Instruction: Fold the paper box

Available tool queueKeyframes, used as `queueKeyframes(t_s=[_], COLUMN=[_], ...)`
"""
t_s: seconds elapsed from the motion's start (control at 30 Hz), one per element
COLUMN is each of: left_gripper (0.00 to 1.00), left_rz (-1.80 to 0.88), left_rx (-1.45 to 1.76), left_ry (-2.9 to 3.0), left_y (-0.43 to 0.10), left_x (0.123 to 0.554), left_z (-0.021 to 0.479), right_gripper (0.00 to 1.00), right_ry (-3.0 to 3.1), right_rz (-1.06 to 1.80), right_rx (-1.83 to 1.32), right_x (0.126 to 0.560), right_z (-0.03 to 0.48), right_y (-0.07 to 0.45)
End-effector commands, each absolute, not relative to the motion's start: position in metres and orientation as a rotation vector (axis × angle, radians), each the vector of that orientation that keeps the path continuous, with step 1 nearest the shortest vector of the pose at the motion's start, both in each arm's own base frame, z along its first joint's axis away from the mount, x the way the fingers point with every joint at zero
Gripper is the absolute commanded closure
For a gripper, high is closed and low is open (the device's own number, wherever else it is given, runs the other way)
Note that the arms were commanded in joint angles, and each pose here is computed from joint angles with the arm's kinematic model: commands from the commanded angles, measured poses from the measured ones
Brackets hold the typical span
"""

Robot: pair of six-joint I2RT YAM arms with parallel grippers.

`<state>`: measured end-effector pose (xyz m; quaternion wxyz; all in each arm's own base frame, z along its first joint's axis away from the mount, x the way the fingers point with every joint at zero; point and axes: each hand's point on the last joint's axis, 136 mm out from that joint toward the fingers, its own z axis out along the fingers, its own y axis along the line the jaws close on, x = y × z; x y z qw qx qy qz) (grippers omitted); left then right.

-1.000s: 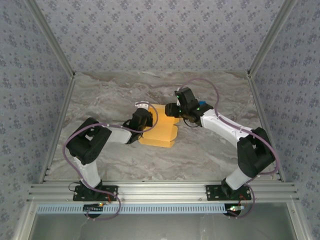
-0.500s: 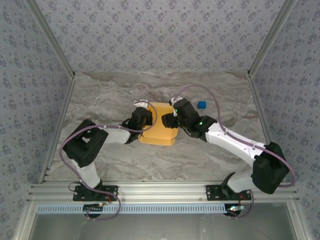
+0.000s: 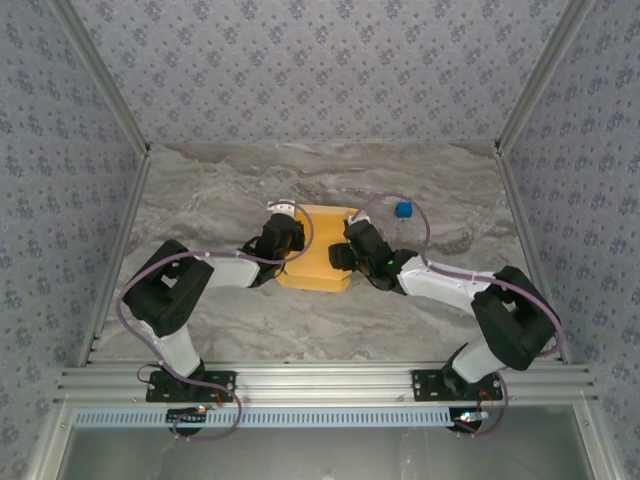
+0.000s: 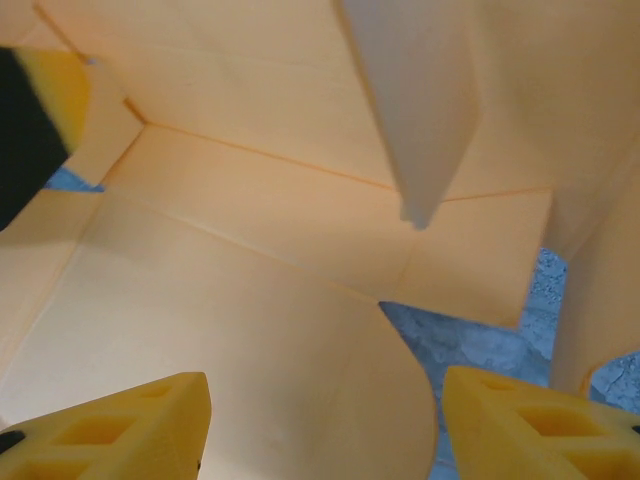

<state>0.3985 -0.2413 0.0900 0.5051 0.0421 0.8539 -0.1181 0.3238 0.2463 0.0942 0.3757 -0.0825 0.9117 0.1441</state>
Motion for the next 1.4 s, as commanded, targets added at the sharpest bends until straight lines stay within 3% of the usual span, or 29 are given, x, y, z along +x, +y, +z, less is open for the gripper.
queueKeyframes(t_s=[0.0,0.53,0.97,1.37], left_gripper=[1.0,1.0,1.0,1.0], left_rz=[-0.333,-0.339,-0.35,-0.34], left_rx=[0.084,0.084,0.083,0.082], left_ry=[2.011,2.008,2.008,2.01], left_y=[-0.247,-0.247,-0.249,-0.247], left_x=[0.401,0.4,0.401,0.4], left_z=[0.116,0.116,0.116,0.115], right_gripper=[0.35,0.36,0.49,0.52], right_ry=[2.293,2.231,2.167,2.189], right_rz=[0.358,0.383,0.589,0.543], right_rx=[-0.095,-0.069,-0.252,-0.323], right_x=[0.34,0.365,0.357,0.356], right_z=[0.095,0.101,0.112,0.113], right_y=[0.241,0.245,0.28,0.277])
